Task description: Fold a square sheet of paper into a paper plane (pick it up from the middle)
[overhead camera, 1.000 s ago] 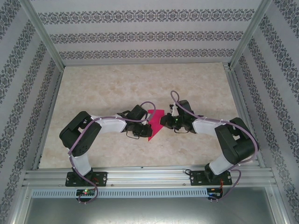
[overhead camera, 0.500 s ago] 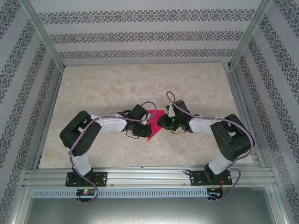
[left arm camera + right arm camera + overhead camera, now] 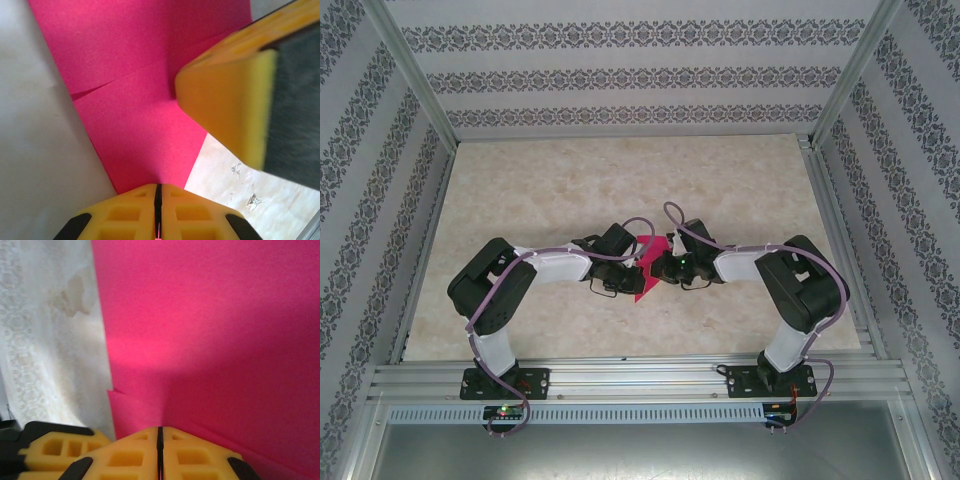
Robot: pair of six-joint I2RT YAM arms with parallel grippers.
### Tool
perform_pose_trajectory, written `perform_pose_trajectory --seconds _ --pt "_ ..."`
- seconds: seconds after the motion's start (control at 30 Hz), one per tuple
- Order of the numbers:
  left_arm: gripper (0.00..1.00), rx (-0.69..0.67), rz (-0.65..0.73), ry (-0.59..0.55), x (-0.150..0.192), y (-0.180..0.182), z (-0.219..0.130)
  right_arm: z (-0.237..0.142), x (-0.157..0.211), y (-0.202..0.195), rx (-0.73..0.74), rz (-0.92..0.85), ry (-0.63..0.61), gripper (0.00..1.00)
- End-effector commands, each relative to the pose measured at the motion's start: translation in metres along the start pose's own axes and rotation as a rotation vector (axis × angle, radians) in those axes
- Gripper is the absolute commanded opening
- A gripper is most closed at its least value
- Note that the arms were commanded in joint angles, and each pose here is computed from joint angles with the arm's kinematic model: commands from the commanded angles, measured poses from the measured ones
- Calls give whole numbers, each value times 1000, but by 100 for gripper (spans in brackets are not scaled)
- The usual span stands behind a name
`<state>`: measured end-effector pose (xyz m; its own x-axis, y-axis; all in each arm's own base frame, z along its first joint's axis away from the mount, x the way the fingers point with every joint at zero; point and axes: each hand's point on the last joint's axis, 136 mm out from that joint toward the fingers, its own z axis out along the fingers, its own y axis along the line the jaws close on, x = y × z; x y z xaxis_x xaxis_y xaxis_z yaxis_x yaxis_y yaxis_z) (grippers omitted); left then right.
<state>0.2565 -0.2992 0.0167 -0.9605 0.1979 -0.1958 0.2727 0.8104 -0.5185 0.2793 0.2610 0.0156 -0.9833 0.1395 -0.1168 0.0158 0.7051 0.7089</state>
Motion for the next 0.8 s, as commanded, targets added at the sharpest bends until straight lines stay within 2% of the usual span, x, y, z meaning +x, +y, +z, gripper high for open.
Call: perform_pose_trajectory --seconds 0.0,0.1,0.2,0.3,0.43,0.57,0.77 --pt "13 -123 -52 92 31 33 -1 6 2 -23 101 5 1 10" --pt "16 -71 -53 63 24 14 -18 6 12 -42 185 29 28 8" --pt "20 -17 -79 -19 8 -7 -41 7 17 -47 176 45 22 8" --pt "23 50 -124 -59 -3 -24 -49 6 17 -47 181 45 22 8" --pt "22 161 -215 -76 -7 -37 -38 3 15 -49 197 52 4 8" --pt "22 237 -316 -106 -10 -34 -20 4 16 -50 198 68 3 8" --pt "23 238 -358 -107 -5 -23 0 6 19 -53 198 75 9 8"
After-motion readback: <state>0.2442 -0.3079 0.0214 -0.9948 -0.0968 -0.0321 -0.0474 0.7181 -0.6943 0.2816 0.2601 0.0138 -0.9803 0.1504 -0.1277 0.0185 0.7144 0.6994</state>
